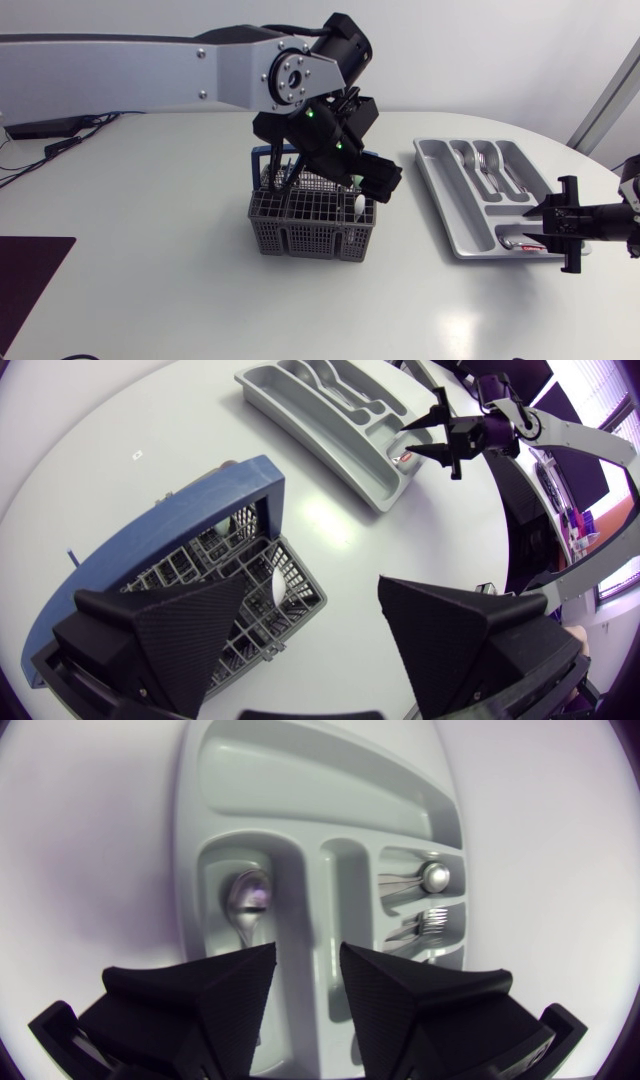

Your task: Unload the cutlery basket into the drawer organizer.

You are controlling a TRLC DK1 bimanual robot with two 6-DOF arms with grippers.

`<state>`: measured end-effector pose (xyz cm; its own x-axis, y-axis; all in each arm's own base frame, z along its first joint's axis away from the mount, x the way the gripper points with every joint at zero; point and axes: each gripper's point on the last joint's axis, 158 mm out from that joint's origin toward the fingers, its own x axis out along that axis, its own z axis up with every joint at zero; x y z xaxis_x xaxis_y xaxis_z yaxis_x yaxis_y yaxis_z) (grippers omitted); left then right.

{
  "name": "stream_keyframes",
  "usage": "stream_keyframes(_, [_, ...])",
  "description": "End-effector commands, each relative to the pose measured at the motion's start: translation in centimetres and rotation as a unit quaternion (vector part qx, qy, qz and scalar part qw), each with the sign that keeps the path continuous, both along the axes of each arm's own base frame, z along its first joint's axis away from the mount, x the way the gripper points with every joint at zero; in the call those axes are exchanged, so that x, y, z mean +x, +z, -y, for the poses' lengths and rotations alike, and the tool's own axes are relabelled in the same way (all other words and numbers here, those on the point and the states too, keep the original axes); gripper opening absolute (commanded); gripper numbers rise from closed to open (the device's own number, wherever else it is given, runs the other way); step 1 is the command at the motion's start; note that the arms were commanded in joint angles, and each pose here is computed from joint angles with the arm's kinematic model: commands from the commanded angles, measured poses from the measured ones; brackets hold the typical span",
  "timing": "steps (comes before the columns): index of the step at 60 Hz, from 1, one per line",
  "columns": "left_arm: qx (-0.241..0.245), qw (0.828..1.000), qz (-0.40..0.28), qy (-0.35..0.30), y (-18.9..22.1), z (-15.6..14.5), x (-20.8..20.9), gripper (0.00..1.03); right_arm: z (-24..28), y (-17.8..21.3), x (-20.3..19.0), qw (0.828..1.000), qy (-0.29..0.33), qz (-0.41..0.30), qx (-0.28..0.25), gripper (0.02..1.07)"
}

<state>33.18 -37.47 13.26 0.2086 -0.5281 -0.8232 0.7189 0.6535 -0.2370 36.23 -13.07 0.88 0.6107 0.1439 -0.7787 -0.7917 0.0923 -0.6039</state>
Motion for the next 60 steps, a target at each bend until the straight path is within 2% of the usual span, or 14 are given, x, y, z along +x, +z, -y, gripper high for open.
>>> stream_keyframes(1, [0.011,1.0,-0.024,0.008,-1.5,-0.4,-0.3,0.92,-0.8,1.6,-0.5,1.0,-0.012,0.015,0.021,0.66])
stream_keyframes(15, [0.023,0.999,-0.035,0.01,-2.8,-1.0,-0.4,0.91,-3.3,5.3,-1.6,0.994,-0.042,0.043,0.089,0.77])
stream_keyframes(22, [0.026,0.999,-0.036,0.006,-3.2,-0.7,-0.5,0.82,-5.0,7.1,-2.2,0.989,-0.048,0.058,0.125,0.77])
stream_keyframes(28, [0.034,0.999,-0.036,0.008,-3.9,-0.5,-0.4,0.71,-6.5,8.5,-2.8,0.985,-0.051,0.067,0.152,0.79])
stream_keyframes(32, [0.037,0.998,-0.04,0.01,-4.4,-0.5,-0.3,0.6,-7.5,9.3,-3.4,0.981,-0.053,0.074,0.171,0.82])
stream_keyframes(39, [0.04,0.998,-0.043,0.011,-4.9,-0.5,-0.2,0.52,-9.2,9.7,-4.5,0.979,-0.048,0.076,0.185,0.82])
stream_keyframes(51, [0.036,0.999,-0.037,0.016,-5.0,-0.4,0.3,0.32,-10.8,9.7,-6.1,0.978,-0.037,0.082,0.19,0.82])
stream_keyframes(56, [0.036,0.999,-0.027,0.019,-5.1,-0.4,0.4,0.2,-11.2,9.8,-6.6,0.977,-0.035,0.082,0.193,0.82])
stream_keyframes(60, [0.036,0.999,-0.022,0.019,-5.3,-0.5,0.2,0.15,-11.5,9.8,-6.9,0.977,-0.034,0.083,0.194,0.82])
